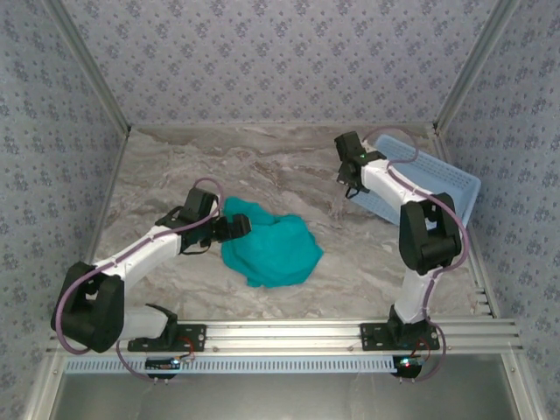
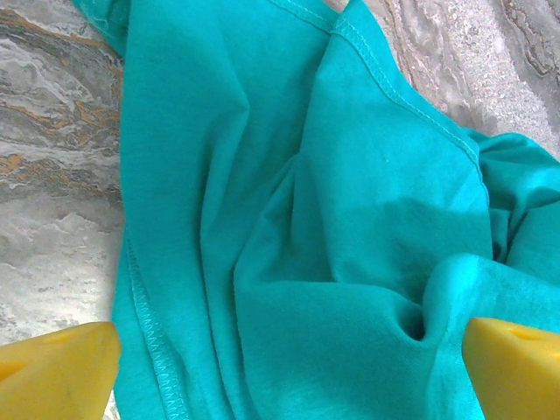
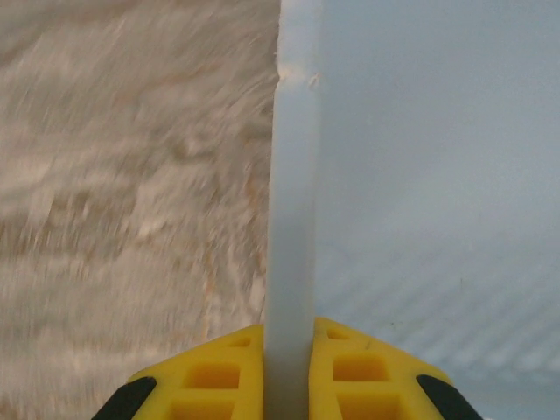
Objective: Fold the inside-out t-shirt
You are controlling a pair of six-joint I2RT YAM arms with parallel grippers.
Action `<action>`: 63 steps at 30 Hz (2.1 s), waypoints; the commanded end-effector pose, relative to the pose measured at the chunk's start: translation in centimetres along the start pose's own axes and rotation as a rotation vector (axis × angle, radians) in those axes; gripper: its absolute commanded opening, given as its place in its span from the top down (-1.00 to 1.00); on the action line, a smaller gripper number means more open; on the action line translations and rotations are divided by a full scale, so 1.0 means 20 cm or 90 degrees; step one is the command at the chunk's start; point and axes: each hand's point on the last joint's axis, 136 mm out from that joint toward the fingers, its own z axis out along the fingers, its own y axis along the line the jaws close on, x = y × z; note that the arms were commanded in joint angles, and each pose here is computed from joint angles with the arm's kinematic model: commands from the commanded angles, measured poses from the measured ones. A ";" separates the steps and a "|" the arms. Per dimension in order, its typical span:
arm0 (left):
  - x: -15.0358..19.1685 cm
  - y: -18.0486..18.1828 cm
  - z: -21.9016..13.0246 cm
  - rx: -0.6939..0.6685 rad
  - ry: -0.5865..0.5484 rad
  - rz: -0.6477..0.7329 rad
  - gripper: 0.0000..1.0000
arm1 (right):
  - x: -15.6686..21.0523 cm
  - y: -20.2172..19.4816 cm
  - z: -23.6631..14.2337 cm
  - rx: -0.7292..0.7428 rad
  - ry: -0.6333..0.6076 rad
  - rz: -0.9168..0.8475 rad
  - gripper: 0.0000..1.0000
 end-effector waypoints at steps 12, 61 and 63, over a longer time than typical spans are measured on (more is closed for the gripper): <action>-0.02 -0.08 -0.04 0.036 -0.011 0.009 -1.00 | -0.60 -0.07 0.30 0.092 -0.109 0.423 0.84; -0.68 -0.41 -0.61 0.070 -0.197 0.142 1.00 | 0.08 0.54 -1.05 -0.492 -0.117 -0.345 1.00; -0.70 -0.39 -0.70 0.040 -0.237 0.147 1.00 | 0.03 0.49 -1.10 -0.472 -0.146 -0.339 1.00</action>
